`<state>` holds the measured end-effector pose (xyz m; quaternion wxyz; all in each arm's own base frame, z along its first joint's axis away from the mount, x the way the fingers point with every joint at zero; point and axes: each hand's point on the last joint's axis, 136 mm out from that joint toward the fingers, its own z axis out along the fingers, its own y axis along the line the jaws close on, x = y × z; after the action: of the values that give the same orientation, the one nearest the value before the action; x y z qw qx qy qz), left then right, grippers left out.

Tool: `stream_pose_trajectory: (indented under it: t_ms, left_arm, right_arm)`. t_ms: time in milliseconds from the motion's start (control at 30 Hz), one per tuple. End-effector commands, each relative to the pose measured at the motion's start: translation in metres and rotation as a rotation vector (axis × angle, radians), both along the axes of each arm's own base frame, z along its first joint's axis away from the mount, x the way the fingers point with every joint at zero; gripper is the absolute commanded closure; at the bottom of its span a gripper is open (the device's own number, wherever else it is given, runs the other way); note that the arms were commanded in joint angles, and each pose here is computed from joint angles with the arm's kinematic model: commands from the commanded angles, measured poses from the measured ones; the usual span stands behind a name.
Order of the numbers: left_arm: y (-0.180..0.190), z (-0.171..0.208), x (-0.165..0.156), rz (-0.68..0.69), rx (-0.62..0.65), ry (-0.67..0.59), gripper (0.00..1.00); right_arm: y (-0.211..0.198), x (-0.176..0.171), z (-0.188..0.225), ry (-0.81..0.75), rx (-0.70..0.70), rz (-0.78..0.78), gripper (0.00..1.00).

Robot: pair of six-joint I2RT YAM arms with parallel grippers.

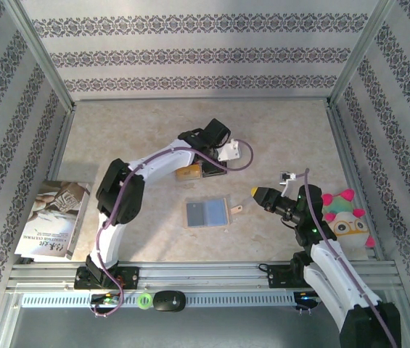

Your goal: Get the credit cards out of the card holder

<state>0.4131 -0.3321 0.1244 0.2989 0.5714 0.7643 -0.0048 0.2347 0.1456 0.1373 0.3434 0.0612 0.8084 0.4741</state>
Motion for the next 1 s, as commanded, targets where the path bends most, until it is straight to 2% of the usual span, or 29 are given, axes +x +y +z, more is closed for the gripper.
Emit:
stream_pose_trajectory:
  t_ms: [0, 100, 167, 233, 333, 433, 633, 800, 967]
  left_arm:
    - [0.006, 0.144, 0.012, 0.211, -0.476, -0.196, 0.71]
    - [0.030, 0.164, -0.006, 0.365, -0.678, -0.185, 0.55]
    - [0.051, 0.170, -0.023, 0.464, -0.783, -0.144, 0.50]
    - [0.077, 0.159, -0.040, 0.571, -0.857, -0.093, 0.47]
    - [0.121, 0.147, -0.069, 0.725, -1.013, -0.042, 0.27]
    - [0.155, 0.136, -0.095, 0.818, -1.131, -0.028, 0.00]
    - [0.188, 0.128, -0.130, 0.901, -1.148, -0.025, 0.00]
    - [0.203, 0.115, -0.142, 0.952, -1.078, -0.011, 0.00]
    - [0.204, 0.102, -0.148, 0.953, -1.063, 0.012, 0.00]
  right_arm:
    - [0.022, -0.009, -0.008, 0.015, -0.083, 0.111, 0.69]
    - [0.048, -0.018, -0.024, 0.029, -0.207, 0.211, 0.67]
    - [0.066, -0.024, -0.029, 0.023, -0.280, 0.283, 0.66]
    - [0.085, -0.031, -0.040, 0.028, -0.356, 0.360, 0.66]
    - [0.113, -0.037, -0.048, 0.003, -0.450, 0.452, 0.65]
    - [0.137, -0.041, -0.061, -0.017, -0.568, 0.523, 0.64]
    - [0.165, -0.036, -0.080, -0.065, -0.811, 0.607, 0.63]
    - [0.177, -0.033, -0.087, -0.107, -0.952, 0.643, 0.60]
    - [0.185, -0.034, -0.099, -0.126, -1.052, 0.680, 0.57]
